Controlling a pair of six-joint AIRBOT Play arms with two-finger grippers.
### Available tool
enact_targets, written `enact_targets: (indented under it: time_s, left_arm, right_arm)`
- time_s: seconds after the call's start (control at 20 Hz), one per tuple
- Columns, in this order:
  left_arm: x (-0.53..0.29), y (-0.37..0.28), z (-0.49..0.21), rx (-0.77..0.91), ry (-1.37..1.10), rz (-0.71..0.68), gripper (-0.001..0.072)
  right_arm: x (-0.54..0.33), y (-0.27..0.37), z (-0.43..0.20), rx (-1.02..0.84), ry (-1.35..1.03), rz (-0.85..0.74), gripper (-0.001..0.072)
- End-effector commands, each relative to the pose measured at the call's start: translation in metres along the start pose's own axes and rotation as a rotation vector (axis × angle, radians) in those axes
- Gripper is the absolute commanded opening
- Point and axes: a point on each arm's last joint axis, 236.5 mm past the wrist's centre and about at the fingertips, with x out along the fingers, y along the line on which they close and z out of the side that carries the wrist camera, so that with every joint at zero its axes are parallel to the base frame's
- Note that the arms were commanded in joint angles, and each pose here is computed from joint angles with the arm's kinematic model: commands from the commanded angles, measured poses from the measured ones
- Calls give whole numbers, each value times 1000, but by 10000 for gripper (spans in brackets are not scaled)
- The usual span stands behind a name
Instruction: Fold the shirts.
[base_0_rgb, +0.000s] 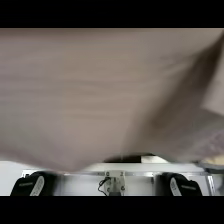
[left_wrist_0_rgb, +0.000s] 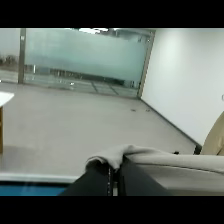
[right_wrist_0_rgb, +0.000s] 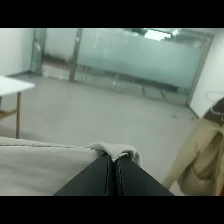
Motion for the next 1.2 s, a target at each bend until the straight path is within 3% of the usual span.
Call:
enact_targets:
  time_s: [0.0, 0.2, 0.45, 0.8, 1.15]
  left_arm:
    - [30, 41, -74, -39, 217, 99, 32]
    - [81, 95, -225, -158, 570, 179, 34]
    - [134, 162, -378, -273, 764, 298, 33]
    - [216, 218, -475, -406, 800, 380, 34]
    - [215, 210, -551, -469, 982, 380, 37]
  right_arm:
    - [23, -1, -88, -1, 347, 32, 65]
    - [75, 16, -236, 103, 764, 155, 65]
    - [175, 29, -384, 297, 870, 145, 65]
    - [273, 115, -490, 489, 809, 170, 65]
    - [252, 174, -550, 603, 1008, 229, 90]
